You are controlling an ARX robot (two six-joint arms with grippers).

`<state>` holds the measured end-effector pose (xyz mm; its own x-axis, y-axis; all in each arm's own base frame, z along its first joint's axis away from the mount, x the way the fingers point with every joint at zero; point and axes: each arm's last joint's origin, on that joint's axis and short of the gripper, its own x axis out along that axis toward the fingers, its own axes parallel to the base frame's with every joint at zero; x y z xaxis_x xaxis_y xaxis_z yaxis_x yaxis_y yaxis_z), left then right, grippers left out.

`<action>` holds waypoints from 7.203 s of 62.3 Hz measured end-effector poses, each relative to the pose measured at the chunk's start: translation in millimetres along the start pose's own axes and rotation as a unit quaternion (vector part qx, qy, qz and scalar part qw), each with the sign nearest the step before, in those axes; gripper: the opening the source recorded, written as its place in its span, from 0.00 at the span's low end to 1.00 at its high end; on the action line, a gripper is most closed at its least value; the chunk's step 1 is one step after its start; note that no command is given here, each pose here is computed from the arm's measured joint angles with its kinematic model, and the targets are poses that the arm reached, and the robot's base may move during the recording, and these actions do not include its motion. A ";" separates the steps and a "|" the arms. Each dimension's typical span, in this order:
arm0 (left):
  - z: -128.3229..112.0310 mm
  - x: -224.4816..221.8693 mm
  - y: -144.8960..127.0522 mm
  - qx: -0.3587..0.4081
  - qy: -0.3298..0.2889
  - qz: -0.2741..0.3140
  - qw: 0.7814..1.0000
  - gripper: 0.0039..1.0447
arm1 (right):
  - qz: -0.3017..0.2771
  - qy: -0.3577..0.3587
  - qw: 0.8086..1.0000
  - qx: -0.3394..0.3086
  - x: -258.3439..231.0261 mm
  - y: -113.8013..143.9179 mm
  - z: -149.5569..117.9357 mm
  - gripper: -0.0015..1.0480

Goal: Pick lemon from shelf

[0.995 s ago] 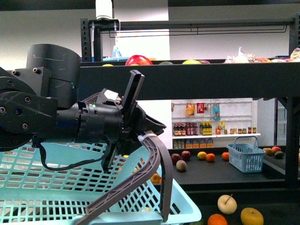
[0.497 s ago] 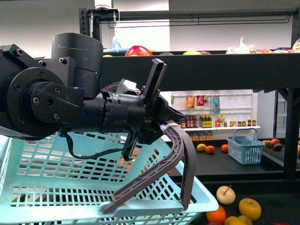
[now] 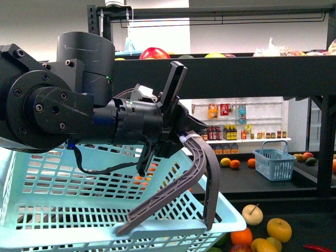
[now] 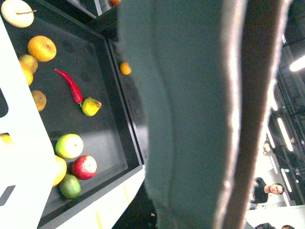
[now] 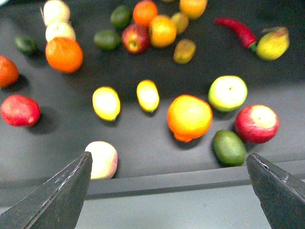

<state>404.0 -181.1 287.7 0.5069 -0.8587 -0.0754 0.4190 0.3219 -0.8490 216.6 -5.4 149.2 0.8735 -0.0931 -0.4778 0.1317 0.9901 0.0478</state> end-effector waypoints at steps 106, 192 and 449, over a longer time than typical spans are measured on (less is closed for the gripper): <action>-0.1 0.2 -0.4 0.000 0.000 -0.001 1.000 0.06 | 0.046 0.201 0.964 -0.167 377.8 38.1 -51.2 0.93; -0.1 0.2 -0.3 0.000 0.001 -0.001 1.000 0.06 | 0.256 -0.031 0.964 0.069 168.9 72.6 200.7 0.43; -0.2 0.3 -0.1 -0.001 0.001 0.000 1.000 0.06 | 0.176 -0.051 0.978 0.103 187.5 31.6 209.1 0.62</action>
<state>403.9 -181.5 287.6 0.5058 -0.8592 -0.0766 0.4173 0.3214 -0.8500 482.5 -13.5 244.5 0.9223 0.2292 -0.3112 -0.1026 0.9215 0.3746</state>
